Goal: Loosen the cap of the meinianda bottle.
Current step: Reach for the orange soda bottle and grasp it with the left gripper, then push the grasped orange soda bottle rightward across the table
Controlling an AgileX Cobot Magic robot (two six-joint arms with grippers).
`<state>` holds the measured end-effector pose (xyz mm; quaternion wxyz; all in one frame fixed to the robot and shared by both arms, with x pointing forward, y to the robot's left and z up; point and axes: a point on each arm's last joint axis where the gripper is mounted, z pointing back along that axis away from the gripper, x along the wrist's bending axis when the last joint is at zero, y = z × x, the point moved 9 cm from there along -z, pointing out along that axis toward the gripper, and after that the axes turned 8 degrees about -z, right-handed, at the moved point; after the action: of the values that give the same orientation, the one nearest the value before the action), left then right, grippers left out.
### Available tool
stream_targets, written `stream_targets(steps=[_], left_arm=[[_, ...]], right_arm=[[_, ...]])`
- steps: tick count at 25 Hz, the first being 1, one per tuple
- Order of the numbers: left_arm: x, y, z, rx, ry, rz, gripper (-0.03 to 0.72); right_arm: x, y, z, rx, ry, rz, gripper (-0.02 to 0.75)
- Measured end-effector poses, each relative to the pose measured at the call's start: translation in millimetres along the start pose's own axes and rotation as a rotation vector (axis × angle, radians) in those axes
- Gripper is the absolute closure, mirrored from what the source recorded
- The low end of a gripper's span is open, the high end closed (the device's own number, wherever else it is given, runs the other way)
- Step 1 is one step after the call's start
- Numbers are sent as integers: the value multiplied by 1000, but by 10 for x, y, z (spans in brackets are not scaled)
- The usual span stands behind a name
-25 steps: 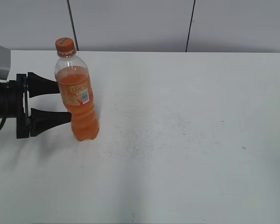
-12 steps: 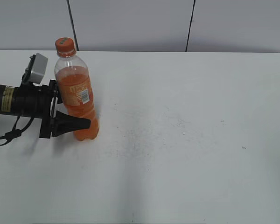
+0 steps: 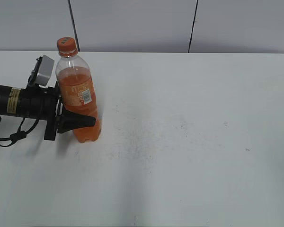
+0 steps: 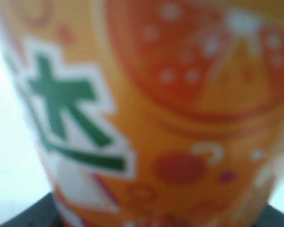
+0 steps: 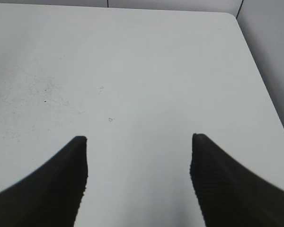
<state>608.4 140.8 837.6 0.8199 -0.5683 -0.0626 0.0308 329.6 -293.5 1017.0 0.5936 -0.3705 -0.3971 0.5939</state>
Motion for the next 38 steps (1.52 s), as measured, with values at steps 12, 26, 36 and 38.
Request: stream_targets(steps=[12,26,36,38], left_arm=[[-189,-287,-496,8,88,-79,292],[-292,-766,-1253,-77,123,-162,292],[-224,-519,-1335,-36,92,-116,292],[-222,-509,-1344,-41,92,-112,292]], right_arm=[[0,0,0,0,0,0,227],[0,0,0,0,0,0,227],[0,0,0,0,0,0,227],[0,0,0,0,0,0,227]])
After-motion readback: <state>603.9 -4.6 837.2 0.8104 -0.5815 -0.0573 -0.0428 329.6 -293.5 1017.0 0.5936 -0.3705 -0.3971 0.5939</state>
